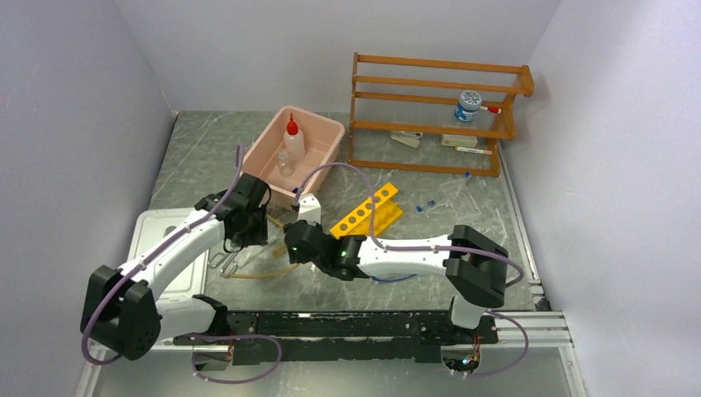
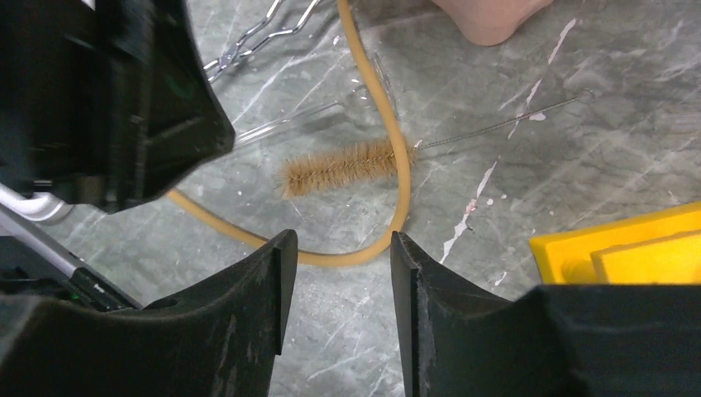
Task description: Organize the chemistry lab equipment
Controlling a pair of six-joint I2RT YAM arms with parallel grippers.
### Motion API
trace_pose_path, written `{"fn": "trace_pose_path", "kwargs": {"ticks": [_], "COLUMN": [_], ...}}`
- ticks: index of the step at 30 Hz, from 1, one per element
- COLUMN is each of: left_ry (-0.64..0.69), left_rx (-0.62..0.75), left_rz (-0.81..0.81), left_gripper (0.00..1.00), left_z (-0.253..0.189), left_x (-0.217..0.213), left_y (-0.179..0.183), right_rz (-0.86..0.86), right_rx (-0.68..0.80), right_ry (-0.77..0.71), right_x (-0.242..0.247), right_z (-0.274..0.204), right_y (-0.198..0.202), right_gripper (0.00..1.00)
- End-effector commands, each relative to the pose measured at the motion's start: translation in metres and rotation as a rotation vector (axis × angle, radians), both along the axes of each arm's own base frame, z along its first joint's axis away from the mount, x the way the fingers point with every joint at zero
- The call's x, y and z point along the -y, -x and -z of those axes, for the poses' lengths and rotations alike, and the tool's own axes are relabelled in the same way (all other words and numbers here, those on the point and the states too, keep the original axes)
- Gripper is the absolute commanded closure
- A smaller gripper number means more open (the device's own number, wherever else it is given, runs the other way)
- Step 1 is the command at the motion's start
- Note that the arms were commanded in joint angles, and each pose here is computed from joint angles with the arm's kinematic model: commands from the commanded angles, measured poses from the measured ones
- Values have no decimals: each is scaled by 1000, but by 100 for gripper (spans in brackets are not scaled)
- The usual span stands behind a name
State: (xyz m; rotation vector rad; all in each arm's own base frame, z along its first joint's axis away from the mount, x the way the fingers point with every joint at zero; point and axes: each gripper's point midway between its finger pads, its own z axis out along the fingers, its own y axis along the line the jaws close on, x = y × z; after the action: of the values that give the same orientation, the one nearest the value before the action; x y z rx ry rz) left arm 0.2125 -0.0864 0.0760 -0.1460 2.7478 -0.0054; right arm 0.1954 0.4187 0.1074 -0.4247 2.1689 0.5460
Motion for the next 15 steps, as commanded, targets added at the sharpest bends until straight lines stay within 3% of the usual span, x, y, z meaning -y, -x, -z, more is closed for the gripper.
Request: {"fn": "trace_pose_path", "kwargs": {"ticks": [1,6,15], "left_ry": [85,79,25], "left_rx": [45,65,21], "left_rz": [66,103,122], "left_gripper": [56,59,43], "left_z": [12,27,48], "left_x": [19,25,23], "left_y": [-16,-31,-38], "right_rz": [23,57,127], "right_rx": [52,107,154], "right_ry": [-70,-162,-219], "right_x": [13,29,53], "right_z": [-25,-60,-97], "right_y": [-4,-6,-15], "right_gripper": [54,54,53]}}
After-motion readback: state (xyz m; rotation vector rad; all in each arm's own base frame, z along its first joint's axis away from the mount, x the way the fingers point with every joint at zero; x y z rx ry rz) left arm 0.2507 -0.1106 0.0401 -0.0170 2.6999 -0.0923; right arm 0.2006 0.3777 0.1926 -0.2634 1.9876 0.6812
